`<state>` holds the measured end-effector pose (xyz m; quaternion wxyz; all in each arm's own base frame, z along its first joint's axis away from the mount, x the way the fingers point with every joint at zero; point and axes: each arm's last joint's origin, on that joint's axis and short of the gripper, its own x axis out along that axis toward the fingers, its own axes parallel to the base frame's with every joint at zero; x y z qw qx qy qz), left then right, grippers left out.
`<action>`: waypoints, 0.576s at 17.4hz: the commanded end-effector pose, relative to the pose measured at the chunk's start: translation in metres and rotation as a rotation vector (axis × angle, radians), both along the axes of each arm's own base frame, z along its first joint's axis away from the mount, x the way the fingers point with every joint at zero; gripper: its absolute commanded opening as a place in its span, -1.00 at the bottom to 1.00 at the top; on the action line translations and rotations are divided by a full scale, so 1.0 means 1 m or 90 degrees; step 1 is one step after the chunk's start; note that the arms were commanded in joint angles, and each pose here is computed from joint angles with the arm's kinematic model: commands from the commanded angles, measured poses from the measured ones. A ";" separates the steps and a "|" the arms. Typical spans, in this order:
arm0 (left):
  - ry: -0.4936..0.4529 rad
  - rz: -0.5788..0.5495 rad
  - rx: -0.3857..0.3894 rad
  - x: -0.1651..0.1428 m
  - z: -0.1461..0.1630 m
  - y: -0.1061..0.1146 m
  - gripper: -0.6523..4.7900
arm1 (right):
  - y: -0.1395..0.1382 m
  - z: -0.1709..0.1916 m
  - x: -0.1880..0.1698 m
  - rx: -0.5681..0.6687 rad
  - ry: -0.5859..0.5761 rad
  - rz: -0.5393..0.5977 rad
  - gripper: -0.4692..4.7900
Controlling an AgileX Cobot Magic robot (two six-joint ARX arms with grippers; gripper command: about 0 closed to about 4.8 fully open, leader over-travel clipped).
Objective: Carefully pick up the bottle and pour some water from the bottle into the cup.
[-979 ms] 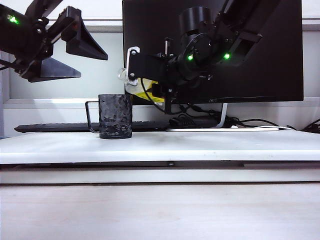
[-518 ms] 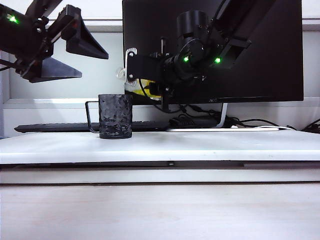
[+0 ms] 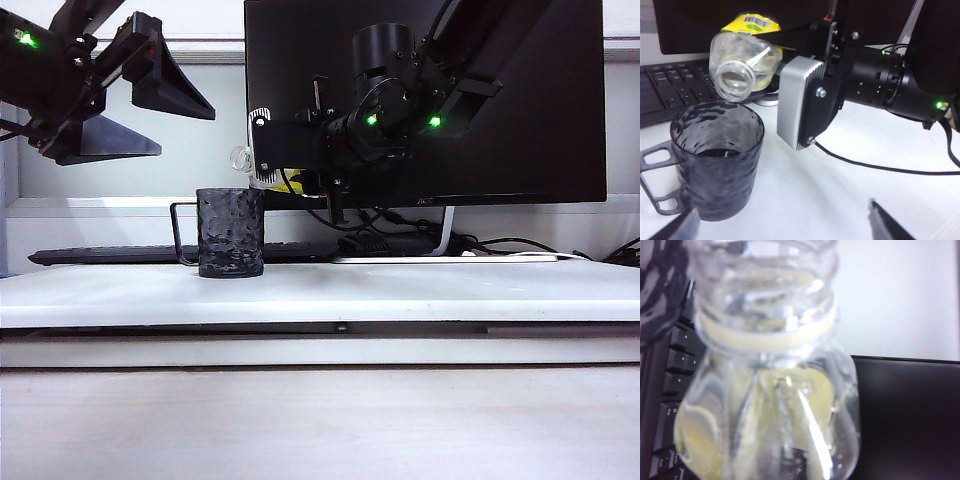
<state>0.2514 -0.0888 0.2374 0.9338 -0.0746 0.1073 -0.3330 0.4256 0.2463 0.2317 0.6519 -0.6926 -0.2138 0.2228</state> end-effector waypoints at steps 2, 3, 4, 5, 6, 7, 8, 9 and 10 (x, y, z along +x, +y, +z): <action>-0.014 0.000 0.000 0.000 0.003 0.000 1.00 | 0.000 0.011 0.000 -0.011 -0.057 0.007 -0.45; -0.016 -0.001 0.005 0.000 0.003 0.000 1.00 | 0.000 0.011 0.000 -0.009 -0.062 0.009 -0.45; -0.016 -0.001 0.010 0.000 0.002 0.000 1.00 | 0.001 0.012 0.000 -0.016 -0.069 0.014 -0.45; -0.014 -0.002 0.015 0.000 0.001 0.000 1.00 | 0.001 0.012 -0.001 -0.020 -0.073 0.017 -0.45; -0.015 -0.003 0.023 0.000 0.001 0.000 1.00 | 0.001 0.012 -0.001 -0.020 -0.073 0.017 -0.45; -0.016 -0.004 0.024 0.000 0.001 0.000 1.00 | 0.001 0.012 -0.001 -0.020 -0.072 0.017 -0.45; -0.017 -0.003 0.024 0.000 0.001 0.000 1.00 | 0.001 0.012 0.000 -0.021 -0.072 0.015 -0.45; -0.021 -0.004 0.028 0.000 0.001 0.000 1.00 | 0.001 0.012 -0.001 -0.020 -0.073 0.015 -0.45; -0.027 -0.006 0.036 0.000 0.001 0.000 1.00 | 0.001 0.012 -0.001 -0.017 -0.077 0.015 -0.45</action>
